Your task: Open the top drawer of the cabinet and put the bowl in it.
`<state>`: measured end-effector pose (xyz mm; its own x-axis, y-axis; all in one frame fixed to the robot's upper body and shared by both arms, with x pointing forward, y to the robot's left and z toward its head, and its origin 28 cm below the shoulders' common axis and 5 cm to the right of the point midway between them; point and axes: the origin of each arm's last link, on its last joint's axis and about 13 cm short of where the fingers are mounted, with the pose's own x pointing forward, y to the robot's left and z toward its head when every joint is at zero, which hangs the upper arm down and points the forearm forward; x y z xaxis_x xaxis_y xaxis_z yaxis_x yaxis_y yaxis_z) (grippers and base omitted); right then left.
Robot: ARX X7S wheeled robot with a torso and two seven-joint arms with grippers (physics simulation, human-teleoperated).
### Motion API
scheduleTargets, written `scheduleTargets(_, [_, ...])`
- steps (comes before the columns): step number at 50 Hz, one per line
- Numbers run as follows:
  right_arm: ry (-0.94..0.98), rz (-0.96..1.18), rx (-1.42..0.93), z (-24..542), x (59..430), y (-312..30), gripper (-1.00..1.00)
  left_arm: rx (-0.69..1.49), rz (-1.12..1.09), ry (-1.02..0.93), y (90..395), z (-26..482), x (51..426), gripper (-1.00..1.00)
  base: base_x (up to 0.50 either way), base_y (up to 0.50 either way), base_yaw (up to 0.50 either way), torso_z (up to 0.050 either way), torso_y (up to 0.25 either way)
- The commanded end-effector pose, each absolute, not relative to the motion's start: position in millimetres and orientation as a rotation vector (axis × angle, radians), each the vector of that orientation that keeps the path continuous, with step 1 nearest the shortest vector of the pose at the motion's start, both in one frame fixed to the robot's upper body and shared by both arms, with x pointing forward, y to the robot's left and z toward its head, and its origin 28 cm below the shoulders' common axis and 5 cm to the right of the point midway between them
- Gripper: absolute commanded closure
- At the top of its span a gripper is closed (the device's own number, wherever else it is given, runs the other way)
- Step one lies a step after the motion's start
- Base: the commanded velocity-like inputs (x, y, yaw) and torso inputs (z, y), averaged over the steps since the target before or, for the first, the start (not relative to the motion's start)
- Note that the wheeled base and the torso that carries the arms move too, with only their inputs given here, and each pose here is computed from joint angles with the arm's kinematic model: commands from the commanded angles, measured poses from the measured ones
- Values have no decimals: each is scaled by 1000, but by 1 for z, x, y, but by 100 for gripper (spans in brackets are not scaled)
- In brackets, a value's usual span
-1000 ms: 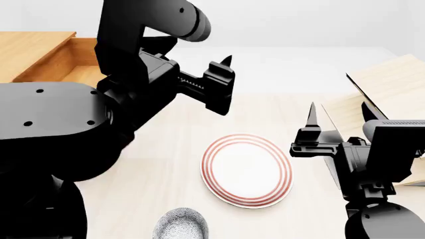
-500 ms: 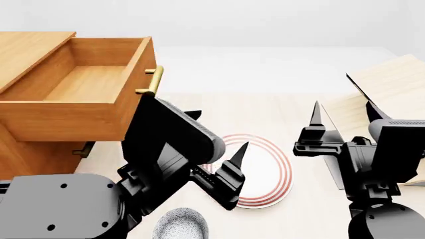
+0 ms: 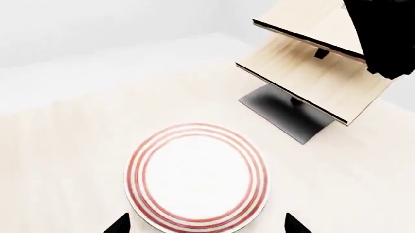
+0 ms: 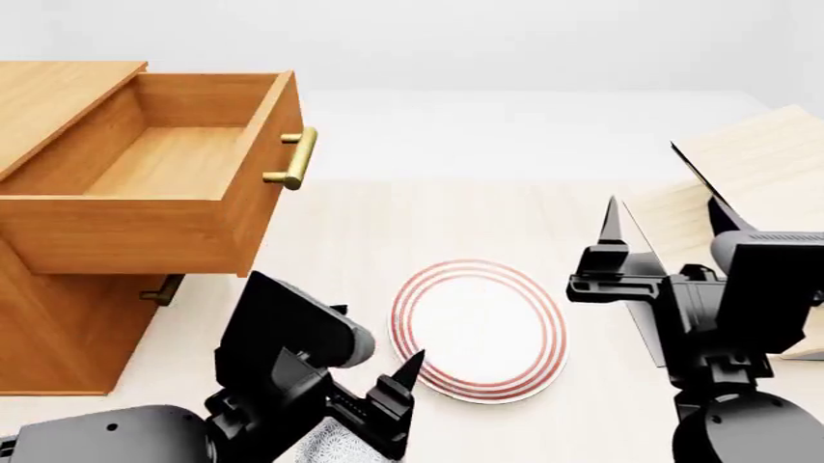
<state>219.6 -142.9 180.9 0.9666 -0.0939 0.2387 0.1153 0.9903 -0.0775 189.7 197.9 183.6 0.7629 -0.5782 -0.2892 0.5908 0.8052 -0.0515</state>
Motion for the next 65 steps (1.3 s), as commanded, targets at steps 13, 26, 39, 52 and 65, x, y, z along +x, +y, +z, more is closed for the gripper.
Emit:
scheduleTargets(13, [-233, -107, -82, 179, 222, -143, -100, -52, -483, 481, 225, 159, 191, -100, 0, 0, 0, 0, 0])
scheduleTargets(26, [-239, -100, -88, 181, 220, -141, -100, -56, -420, 533, 236, 149, 195, -100, 0, 0, 0, 0, 0])
scheduleTargets(39, [-234, -100, -88, 181, 222, -141, -100, -56, -381, 631, 243, 138, 194, -100, 0, 0, 0, 0, 0])
scheduleTargets(52, [-231, -99, -89, 179, 223, -141, -100, -6, -370, 709, 248, 141, 185, -100, 0, 0, 0, 0, 0])
scheduleTargets(65, [-226, -96, -79, 176, 225, -141, -100, 54, -352, 745, 251, 141, 181, -100, 0, 0, 0, 0, 0])
